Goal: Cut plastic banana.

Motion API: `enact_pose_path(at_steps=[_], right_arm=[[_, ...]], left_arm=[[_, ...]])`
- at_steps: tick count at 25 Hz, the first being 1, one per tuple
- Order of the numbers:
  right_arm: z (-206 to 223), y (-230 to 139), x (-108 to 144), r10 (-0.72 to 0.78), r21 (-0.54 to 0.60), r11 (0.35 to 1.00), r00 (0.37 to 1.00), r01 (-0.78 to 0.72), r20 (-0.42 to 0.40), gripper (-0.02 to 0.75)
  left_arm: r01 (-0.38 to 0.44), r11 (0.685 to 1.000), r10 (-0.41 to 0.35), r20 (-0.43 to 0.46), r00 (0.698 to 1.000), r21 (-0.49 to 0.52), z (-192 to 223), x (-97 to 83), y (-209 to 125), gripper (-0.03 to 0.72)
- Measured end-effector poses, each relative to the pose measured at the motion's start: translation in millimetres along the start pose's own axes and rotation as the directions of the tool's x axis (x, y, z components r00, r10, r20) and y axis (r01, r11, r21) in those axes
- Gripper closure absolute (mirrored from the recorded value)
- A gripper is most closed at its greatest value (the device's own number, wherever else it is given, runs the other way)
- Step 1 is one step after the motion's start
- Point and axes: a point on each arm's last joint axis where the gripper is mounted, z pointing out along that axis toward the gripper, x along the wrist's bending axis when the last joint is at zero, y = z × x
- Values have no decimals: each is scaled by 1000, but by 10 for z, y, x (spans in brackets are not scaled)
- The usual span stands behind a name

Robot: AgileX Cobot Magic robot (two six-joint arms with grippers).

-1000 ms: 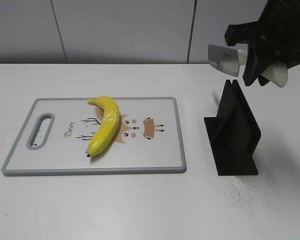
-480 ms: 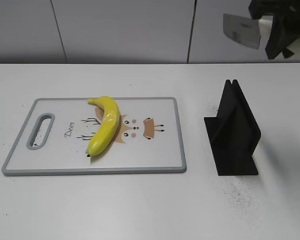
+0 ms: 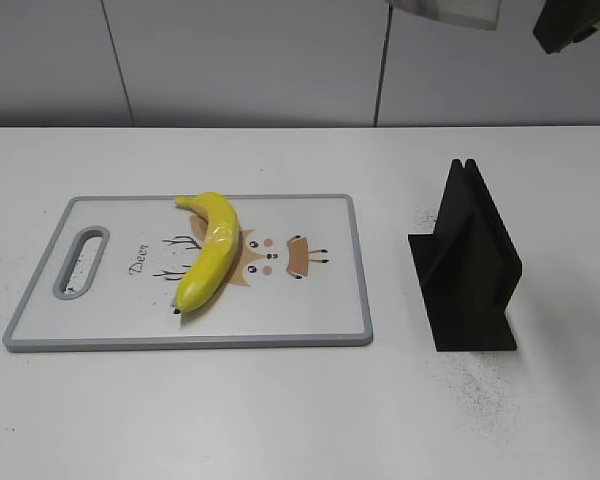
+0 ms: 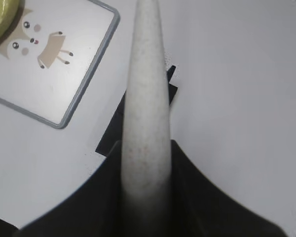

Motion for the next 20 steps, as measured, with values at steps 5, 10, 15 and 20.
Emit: enact_pose_path(at_steps=[5, 10, 15, 20], right_arm=[[22, 14, 64, -282, -20, 959, 957, 281, -68, 573], [105, 38, 129, -446, -52, 895, 885, 443, -134, 573], [233, 80, 232, -593, -129, 804, 773, 580, -224, 573], [458, 126, 308, -709, -195, 702, 644, 685, -287, 573]], left_arm=[[-71, 997, 70, 21, 997, 36, 46, 30, 256, 183], [-152, 988, 151, 89, 984, 6, 205, 28, 655, 183], [-269, 963, 269, 220, 938, -30, 403, -33, 1040, 185], [-447, 894, 431, 334, 839, -32, 653, -82, 1412, 186]])
